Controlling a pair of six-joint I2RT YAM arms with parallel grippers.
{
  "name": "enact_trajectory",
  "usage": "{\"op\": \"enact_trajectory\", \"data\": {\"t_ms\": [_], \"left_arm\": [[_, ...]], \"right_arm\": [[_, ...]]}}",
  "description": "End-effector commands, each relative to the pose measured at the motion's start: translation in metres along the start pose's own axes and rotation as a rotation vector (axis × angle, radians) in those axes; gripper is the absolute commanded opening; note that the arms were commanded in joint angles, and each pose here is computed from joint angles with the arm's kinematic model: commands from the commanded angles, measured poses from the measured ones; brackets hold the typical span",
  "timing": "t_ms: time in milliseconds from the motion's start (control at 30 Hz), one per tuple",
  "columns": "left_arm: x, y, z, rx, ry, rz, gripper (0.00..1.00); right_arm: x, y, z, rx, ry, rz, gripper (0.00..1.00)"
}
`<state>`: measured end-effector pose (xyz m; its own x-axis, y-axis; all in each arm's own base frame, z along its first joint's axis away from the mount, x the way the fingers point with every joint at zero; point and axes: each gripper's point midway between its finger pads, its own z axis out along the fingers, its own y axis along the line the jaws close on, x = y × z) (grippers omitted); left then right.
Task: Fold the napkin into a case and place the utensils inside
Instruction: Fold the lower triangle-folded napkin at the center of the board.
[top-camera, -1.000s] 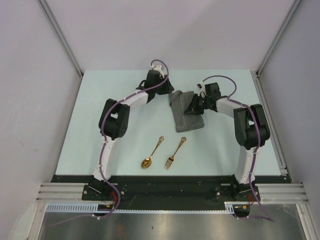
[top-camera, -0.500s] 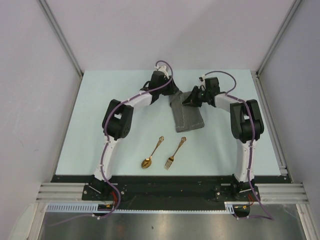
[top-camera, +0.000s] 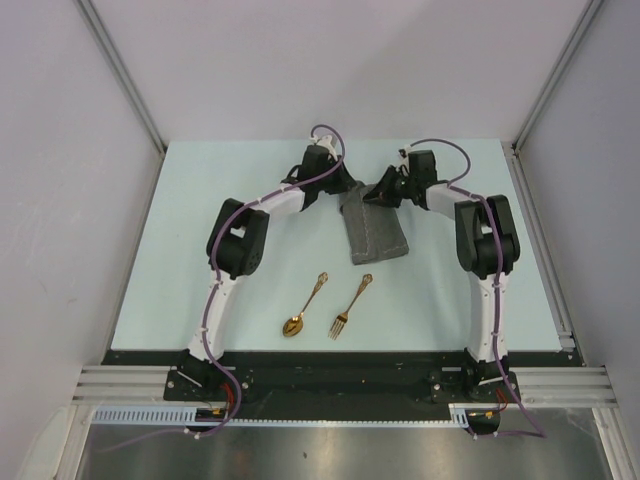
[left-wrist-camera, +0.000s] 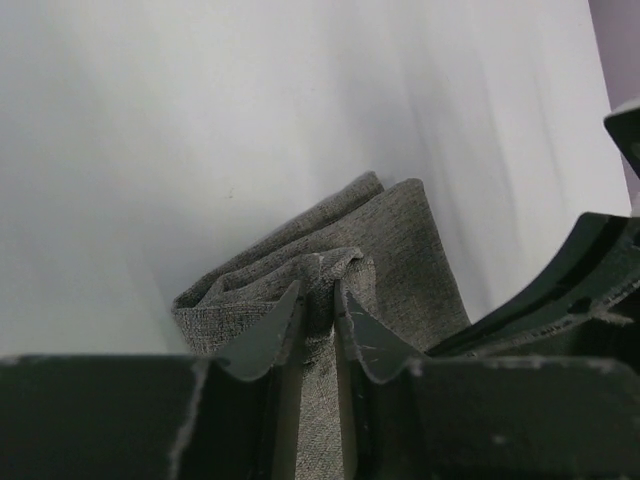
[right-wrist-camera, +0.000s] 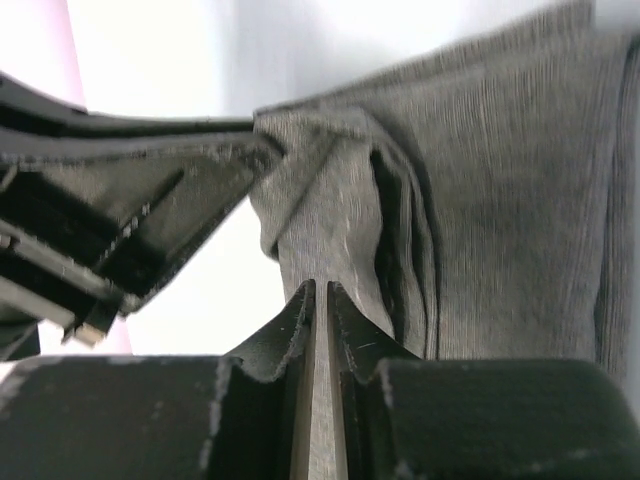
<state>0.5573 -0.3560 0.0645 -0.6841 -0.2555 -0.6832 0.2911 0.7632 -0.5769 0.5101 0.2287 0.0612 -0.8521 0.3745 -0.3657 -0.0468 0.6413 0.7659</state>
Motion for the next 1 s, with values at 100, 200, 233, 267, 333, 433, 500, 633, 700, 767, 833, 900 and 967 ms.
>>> {"op": "enact_trajectory", "data": {"t_ms": [100, 200, 233, 267, 333, 433, 500, 633, 700, 767, 833, 900, 967], "left_arm": [[-0.023, -0.026, 0.0, 0.096, -0.06, -0.028, 0.16], [-0.025, -0.031, 0.002, 0.113, -0.068, -0.053, 0.13], [-0.023, -0.03, 0.005, 0.117, -0.065, -0.069, 0.12], [-0.022, -0.03, 0.007, 0.12, -0.064, -0.08, 0.11], [-0.024, -0.034, 0.009, 0.137, -0.071, -0.111, 0.11], [-0.017, -0.036, 0.017, 0.147, -0.059, -0.156, 0.09], [-0.009, -0.032, 0.022, 0.139, -0.046, -0.19, 0.09], [-0.001, -0.026, 0.026, 0.129, -0.015, -0.291, 0.09], [-0.003, -0.03, 0.025, 0.14, -0.009, -0.287, 0.12], [-0.006, -0.029, 0.023, 0.131, -0.011, -0.278, 0.17], [-0.012, -0.031, 0.019, 0.141, -0.017, -0.262, 0.21], [-0.018, -0.032, 0.014, 0.156, -0.017, -0.247, 0.29], [-0.028, -0.033, 0.006, 0.161, -0.025, -0.225, 0.38]], "right_arm": [[-0.03, -0.001, 0.022, -0.011, -0.064, -0.016, 0.12], [-0.035, -0.005, 0.032, -0.005, -0.07, -0.015, 0.12], [-0.036, -0.008, 0.036, 0.0, -0.069, -0.014, 0.11], [-0.037, -0.009, 0.038, 0.001, -0.068, -0.013, 0.12], [-0.035, -0.015, 0.045, 0.007, -0.056, 0.004, 0.11], [-0.034, -0.013, 0.047, -0.008, -0.052, 0.012, 0.11], [-0.033, -0.013, 0.045, -0.008, -0.054, 0.018, 0.11], [-0.038, -0.01, 0.039, -0.015, -0.064, 0.02, 0.11], [-0.045, -0.005, 0.033, -0.026, -0.075, 0.015, 0.11], [-0.047, -0.003, 0.03, -0.032, -0.075, 0.015, 0.11], [-0.05, 0.002, 0.026, -0.042, -0.076, 0.011, 0.11], [-0.054, 0.006, 0.021, -0.045, -0.086, 0.003, 0.11], [-0.055, 0.008, 0.02, -0.046, -0.087, 0.004, 0.11]]}}
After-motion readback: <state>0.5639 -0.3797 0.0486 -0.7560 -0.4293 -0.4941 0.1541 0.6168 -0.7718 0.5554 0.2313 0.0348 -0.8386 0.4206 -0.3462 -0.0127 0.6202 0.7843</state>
